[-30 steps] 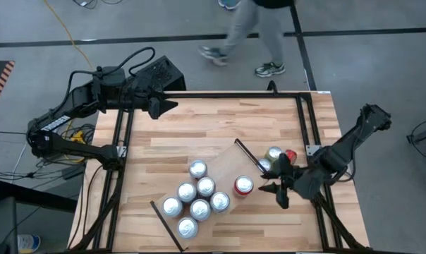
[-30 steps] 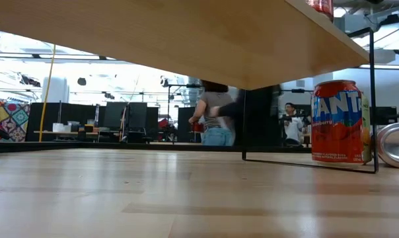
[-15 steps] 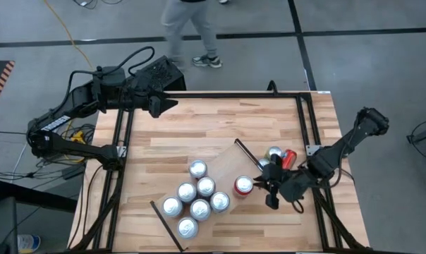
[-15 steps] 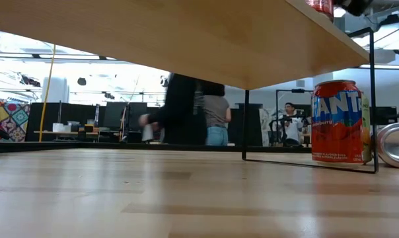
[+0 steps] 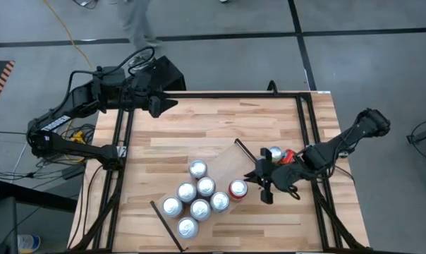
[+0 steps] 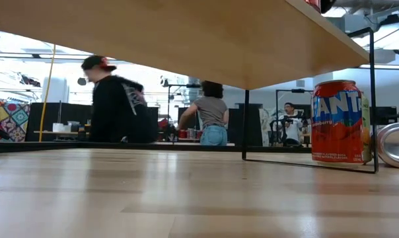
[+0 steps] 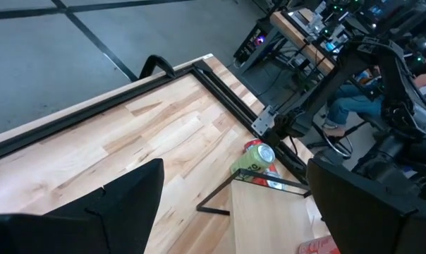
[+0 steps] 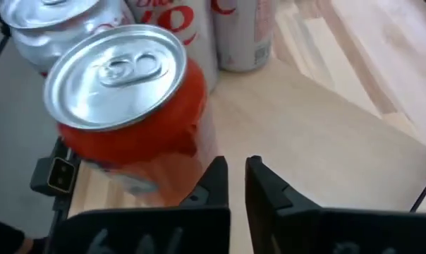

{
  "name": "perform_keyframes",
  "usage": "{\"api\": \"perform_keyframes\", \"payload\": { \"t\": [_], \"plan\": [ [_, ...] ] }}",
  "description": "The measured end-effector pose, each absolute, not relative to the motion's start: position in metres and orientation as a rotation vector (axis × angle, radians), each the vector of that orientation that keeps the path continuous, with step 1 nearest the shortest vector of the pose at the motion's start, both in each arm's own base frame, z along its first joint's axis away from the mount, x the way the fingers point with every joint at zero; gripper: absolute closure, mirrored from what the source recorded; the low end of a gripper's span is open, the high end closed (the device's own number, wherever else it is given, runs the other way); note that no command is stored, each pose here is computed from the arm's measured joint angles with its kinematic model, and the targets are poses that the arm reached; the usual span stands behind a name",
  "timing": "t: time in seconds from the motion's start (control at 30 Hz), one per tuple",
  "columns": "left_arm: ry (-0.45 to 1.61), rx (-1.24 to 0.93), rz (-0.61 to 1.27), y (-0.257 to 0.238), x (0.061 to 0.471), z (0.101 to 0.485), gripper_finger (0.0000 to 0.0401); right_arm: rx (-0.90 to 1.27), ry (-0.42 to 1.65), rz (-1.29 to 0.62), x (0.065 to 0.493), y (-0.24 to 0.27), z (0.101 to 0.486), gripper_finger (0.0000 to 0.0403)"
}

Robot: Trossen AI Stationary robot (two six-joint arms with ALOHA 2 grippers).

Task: Place canned beverage on shelf
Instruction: Put the red soda can on the shelf

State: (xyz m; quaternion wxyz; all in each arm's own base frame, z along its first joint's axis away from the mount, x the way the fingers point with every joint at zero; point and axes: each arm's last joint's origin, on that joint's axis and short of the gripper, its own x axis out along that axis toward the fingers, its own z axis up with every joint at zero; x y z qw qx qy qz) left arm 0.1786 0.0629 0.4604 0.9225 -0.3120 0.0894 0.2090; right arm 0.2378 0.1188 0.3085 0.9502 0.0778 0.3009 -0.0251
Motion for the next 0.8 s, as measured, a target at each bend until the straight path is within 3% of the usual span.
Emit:
{"api": "perform_keyframes", "payload": {
  "t": [0.27,0.6,0.8],
  "plan": [
    [0.201,-0.643,0.434,0.063,0.178,0.459,0.0069,0.198,0.612,-0.064,0.239,0.113,0.311,0.0385],
    [0.207,-0.637,0.435,0.063,0.178,0.458,0.0069,0.375,0.674,0.023,0.212,0.158,0.309,0.0403],
    [0.204,-0.632,0.452,0.063,0.178,0.458,0.0069,0.349,0.654,0.032,0.215,0.168,0.304,0.0403]
  ]
}}
